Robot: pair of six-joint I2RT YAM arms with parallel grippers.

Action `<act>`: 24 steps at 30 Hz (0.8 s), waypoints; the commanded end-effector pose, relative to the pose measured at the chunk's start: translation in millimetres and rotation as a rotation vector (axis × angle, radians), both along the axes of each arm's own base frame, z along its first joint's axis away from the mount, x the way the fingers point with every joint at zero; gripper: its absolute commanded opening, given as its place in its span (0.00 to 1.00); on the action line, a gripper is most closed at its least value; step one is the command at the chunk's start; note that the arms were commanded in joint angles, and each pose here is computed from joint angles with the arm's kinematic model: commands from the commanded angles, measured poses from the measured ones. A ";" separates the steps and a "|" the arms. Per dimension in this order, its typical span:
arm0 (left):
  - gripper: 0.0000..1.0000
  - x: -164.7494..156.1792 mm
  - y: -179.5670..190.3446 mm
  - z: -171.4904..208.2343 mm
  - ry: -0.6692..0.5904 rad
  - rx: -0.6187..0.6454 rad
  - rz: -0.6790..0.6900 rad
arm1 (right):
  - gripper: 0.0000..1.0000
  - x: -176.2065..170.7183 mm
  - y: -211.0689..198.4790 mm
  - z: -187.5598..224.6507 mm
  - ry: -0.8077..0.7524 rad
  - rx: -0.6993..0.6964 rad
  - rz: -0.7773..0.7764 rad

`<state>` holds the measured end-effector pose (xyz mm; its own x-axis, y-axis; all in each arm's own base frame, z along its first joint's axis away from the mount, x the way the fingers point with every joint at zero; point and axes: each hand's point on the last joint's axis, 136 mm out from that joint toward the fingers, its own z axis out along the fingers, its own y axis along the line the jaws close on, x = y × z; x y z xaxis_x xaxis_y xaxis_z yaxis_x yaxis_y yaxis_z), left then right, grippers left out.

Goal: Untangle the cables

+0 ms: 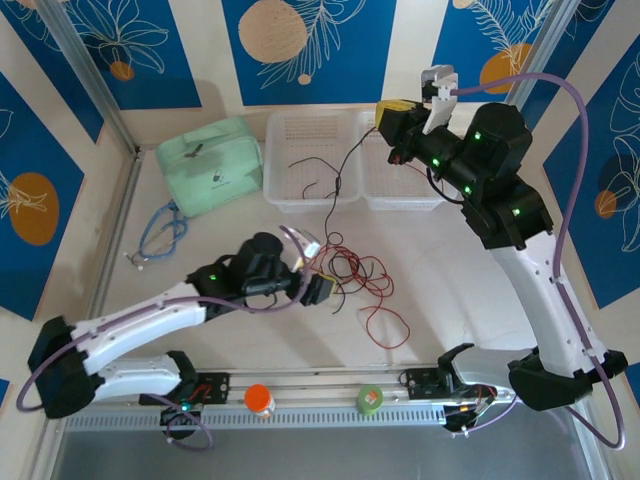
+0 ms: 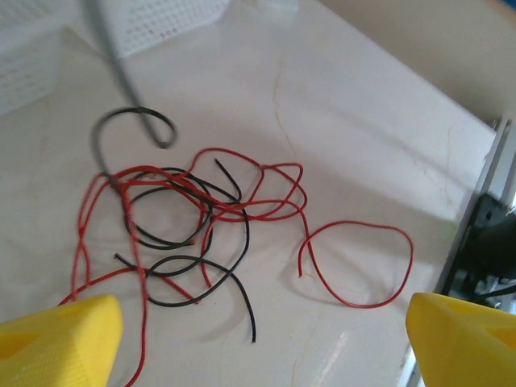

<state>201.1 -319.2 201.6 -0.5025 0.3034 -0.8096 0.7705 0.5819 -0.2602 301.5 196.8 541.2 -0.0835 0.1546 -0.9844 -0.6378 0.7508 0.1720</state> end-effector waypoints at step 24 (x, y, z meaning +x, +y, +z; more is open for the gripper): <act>0.00 115.4 41.7 13.6 -0.285 0.026 0.519 | 0.00 -55.4 -48.6 33.8 -0.117 -0.039 -0.136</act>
